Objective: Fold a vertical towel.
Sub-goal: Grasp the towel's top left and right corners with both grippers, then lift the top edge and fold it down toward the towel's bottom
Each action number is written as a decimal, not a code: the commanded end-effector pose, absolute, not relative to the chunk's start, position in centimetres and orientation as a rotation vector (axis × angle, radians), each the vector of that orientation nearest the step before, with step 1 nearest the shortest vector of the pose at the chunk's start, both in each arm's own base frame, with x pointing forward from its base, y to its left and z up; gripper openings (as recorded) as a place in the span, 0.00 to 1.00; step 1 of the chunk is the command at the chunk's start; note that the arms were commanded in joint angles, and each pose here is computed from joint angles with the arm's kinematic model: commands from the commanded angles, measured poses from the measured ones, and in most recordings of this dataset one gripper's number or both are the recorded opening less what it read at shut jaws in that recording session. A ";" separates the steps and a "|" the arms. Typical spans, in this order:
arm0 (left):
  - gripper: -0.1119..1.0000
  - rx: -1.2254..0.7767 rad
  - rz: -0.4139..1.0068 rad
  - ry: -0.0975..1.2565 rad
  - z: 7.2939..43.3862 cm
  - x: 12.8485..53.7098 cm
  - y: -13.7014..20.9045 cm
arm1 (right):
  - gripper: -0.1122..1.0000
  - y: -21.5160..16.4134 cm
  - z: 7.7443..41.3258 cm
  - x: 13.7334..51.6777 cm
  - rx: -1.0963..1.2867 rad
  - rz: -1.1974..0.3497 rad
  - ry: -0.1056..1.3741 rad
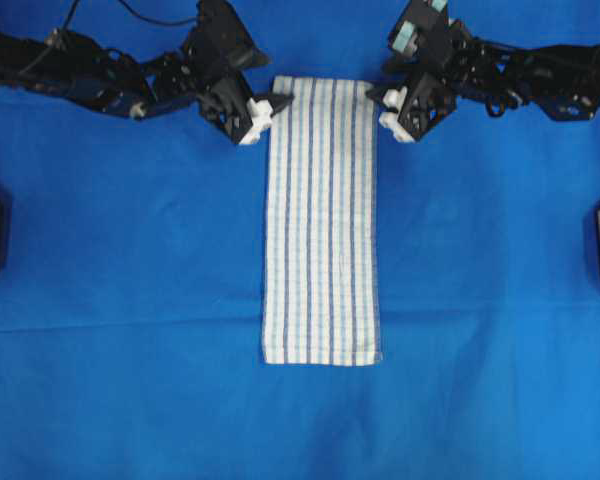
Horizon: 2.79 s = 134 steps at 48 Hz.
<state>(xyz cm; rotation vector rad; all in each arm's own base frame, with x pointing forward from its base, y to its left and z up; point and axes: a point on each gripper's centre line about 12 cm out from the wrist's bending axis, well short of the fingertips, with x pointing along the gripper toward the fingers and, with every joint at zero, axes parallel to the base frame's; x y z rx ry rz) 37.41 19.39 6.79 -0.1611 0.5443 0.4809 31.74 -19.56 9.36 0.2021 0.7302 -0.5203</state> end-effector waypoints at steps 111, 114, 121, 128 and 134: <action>0.17 0.026 0.234 0.405 17.2 36.8 9.3 | 0.16 -10.0 18.6 30.6 0.094 -0.307 0.559; 0.17 0.030 0.193 0.423 16.8 36.8 7.7 | 0.16 -8.7 18.4 30.8 0.094 -0.272 0.570; 0.17 0.036 0.107 0.457 16.1 37.0 4.4 | 0.16 -5.6 17.9 31.4 0.105 -0.188 0.594; 0.17 0.050 0.026 0.478 15.4 37.2 1.3 | 0.16 -3.0 17.3 31.9 0.123 -0.125 0.616; 0.17 0.056 -0.018 0.498 14.7 37.3 -0.4 | 0.16 -1.6 16.3 32.3 0.147 -0.098 0.649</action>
